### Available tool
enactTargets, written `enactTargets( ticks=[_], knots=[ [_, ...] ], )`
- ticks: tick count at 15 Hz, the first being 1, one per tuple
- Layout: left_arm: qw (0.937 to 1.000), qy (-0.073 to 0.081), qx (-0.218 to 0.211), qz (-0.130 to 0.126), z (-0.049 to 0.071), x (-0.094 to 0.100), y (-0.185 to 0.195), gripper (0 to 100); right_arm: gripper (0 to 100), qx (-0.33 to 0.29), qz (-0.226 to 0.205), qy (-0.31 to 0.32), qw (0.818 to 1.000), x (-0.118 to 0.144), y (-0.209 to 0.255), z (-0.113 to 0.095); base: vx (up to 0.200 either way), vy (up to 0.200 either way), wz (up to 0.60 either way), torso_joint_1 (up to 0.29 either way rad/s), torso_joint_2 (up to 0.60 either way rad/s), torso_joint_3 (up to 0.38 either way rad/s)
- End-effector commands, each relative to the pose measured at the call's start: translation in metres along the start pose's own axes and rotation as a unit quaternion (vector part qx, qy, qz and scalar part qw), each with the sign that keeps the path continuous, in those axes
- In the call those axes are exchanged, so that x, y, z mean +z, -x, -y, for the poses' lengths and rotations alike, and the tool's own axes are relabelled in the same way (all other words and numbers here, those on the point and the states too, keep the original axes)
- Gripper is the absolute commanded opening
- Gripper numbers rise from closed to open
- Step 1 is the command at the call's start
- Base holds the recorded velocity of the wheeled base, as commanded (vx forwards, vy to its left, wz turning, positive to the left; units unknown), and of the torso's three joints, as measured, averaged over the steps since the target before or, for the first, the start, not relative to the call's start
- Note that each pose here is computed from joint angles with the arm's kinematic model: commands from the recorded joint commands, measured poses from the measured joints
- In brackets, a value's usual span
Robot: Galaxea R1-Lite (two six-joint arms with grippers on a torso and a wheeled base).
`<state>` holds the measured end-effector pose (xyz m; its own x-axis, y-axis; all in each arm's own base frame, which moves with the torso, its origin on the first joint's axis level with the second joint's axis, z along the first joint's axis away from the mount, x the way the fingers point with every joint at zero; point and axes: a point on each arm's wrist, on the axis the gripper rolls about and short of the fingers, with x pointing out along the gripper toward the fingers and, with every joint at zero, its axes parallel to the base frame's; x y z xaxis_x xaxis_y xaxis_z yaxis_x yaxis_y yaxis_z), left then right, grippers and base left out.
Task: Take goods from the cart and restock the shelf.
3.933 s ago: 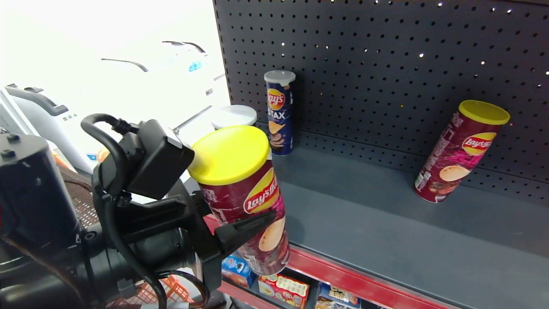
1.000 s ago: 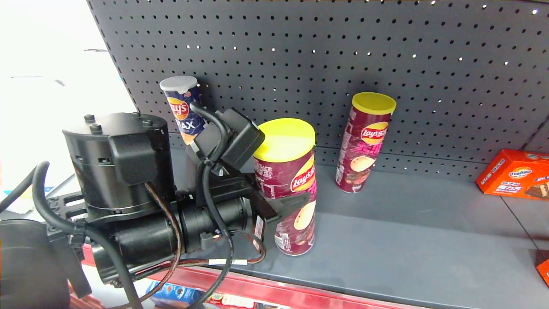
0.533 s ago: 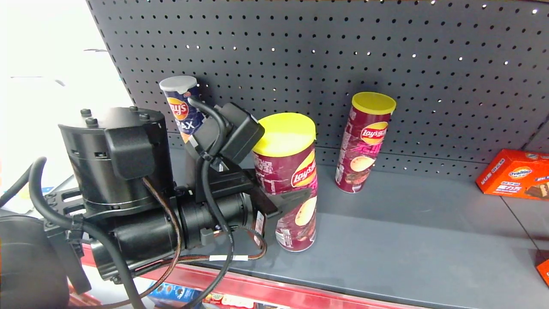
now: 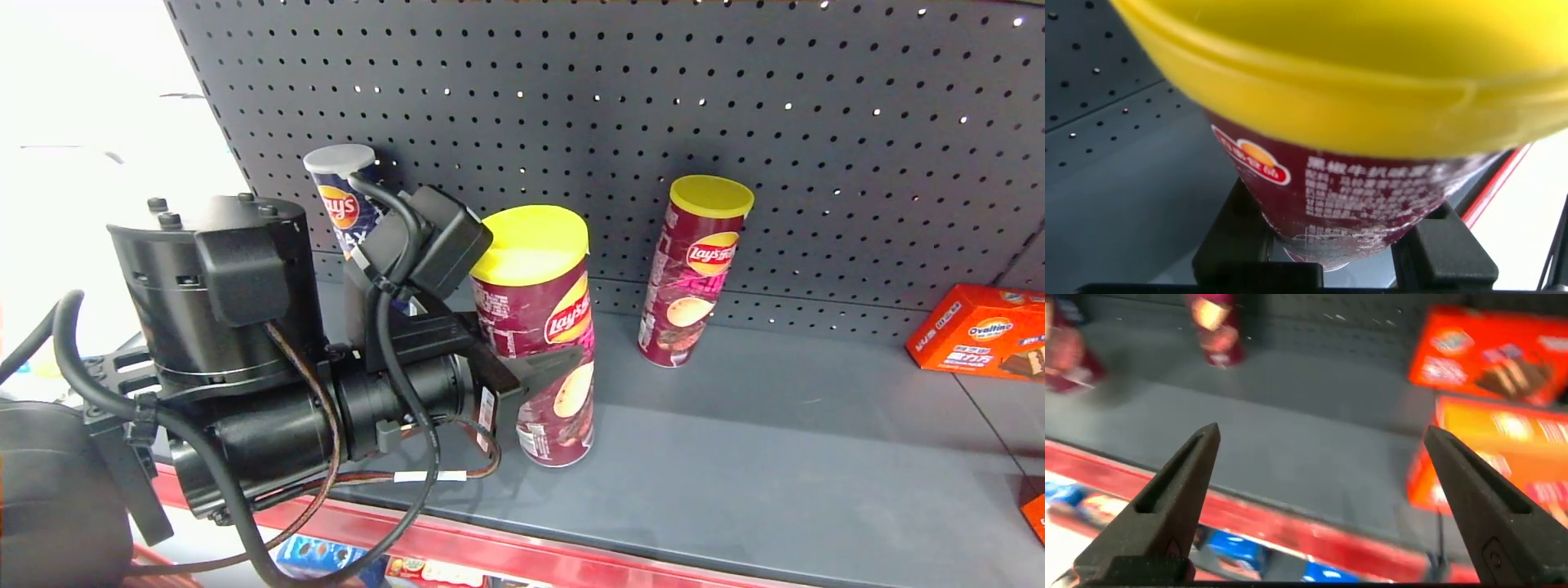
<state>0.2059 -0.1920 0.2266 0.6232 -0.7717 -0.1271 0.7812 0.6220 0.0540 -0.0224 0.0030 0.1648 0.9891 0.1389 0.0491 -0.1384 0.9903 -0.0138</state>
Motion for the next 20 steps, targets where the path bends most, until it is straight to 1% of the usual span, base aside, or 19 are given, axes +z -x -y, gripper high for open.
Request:
enactTargets(
  ticks=[1,2,3,5,6,7,9,11,12,13,15,16,17,18,20],
  knots=[
    [1.0000,0.000,0.002,0.000,-0.001,0.000,0.000,0,100,0.016,-0.030,-0.006,0.999,0.018,-0.017,0.002,0.000,0.000,0.00,0.000,0.00,0.000],
    [1.0000,0.001,0.007,0.000,-0.004,0.000,0.001,0,100,0.074,-0.054,-0.012,0.996,0.032,-0.033,0.002,0.000,0.000,0.00,0.000,0.00,0.000],
    [1.0000,0.001,0.007,-0.001,-0.004,-0.001,0.001,0,100,0.088,-0.064,-0.014,0.994,0.041,-0.043,0.002,0.000,0.000,0.00,0.000,0.00,0.000],
    [1.0000,0.001,0.008,-0.002,-0.004,-0.001,0.001,0,100,0.105,-0.086,-0.007,0.991,0.051,-0.062,0.003,0.000,0.000,0.00,0.000,0.00,0.000],
    [1.0000,0.002,0.008,0.000,-0.004,0.000,0.001,0,100,0.108,-0.101,0.004,0.989,0.051,-0.070,0.003,0.000,0.000,0.00,0.000,0.00,0.000],
    [0.9999,0.002,0.013,0.001,-0.007,0.000,0.002,0,100,0.122,-0.107,0.014,0.987,0.053,-0.079,0.002,0.000,0.000,0.00,0.000,0.00,0.000],
    [0.9999,0.003,0.017,0.000,-0.009,0.000,0.002,0,100,0.151,-0.119,0.014,0.981,0.062,-0.098,-0.002,0.000,0.000,0.00,0.000,0.00,0.000],
    [0.9998,0.003,0.018,-0.001,-0.009,-0.001,0.002,0,100,0.160,-0.138,0.013,0.977,0.069,-0.122,-0.005,0.000,0.000,0.00,0.000,0.00,0.000],
    [0.9998,0.003,0.018,-0.002,-0.009,-0.002,0.002,0,100,0.170,-0.138,0.012,0.976,0.071,-0.139,-0.008,0.000,0.000,0.00,0.000,0.00,0.000],
    [0.9998,0.004,0.018,-0.003,-0.010,-0.002,0.002,0,100,0.185,-0.127,0.013,0.974,0.070,-0.152,-0.013,0.000,0.000,0.00,0.000,0.00,0.000],
    [0.9998,0.004,0.021,-0.003,-0.011,-0.002,0.003,0,100,0.215,-0.095,0.013,0.972,0.069,-0.179,-0.019,0.000,0.000,0.00,0.000,0.00,0.000],
    [0.9998,0.004,0.021,-0.003,-0.012,-0.002,0.002,0,100,0.238,-0.091,0.011,0.967,0.067,-0.188,-0.021,0.000,0.000,0.00,0.000,0.00,0.000],
    [0.9998,0.004,0.021,-0.003,-0.012,-0.002,0.002,0,100,0.253,-0.099,0.009,0.962,0.064,-0.195,-0.022,0.000,0.000,0.00,0.000,0.00,0.000],
    [0.9998,0.004,0.021,-0.003,-0.011,-0.002,0.002,0,100,0.253,-0.106,0.012,0.962,0.059,-0.206,-0.023,0.000,0.000,0.00,0.000,0.00,0.000],
    [0.9998,0.004,0.021,-0.003,-0.011,-0.002,0.002,0,100,0.252,-0.078,0.025,0.964,0.054,-0.228,-0.025,0.000,0.000,0.00,0.000,0.00,0.000]
  ],
)
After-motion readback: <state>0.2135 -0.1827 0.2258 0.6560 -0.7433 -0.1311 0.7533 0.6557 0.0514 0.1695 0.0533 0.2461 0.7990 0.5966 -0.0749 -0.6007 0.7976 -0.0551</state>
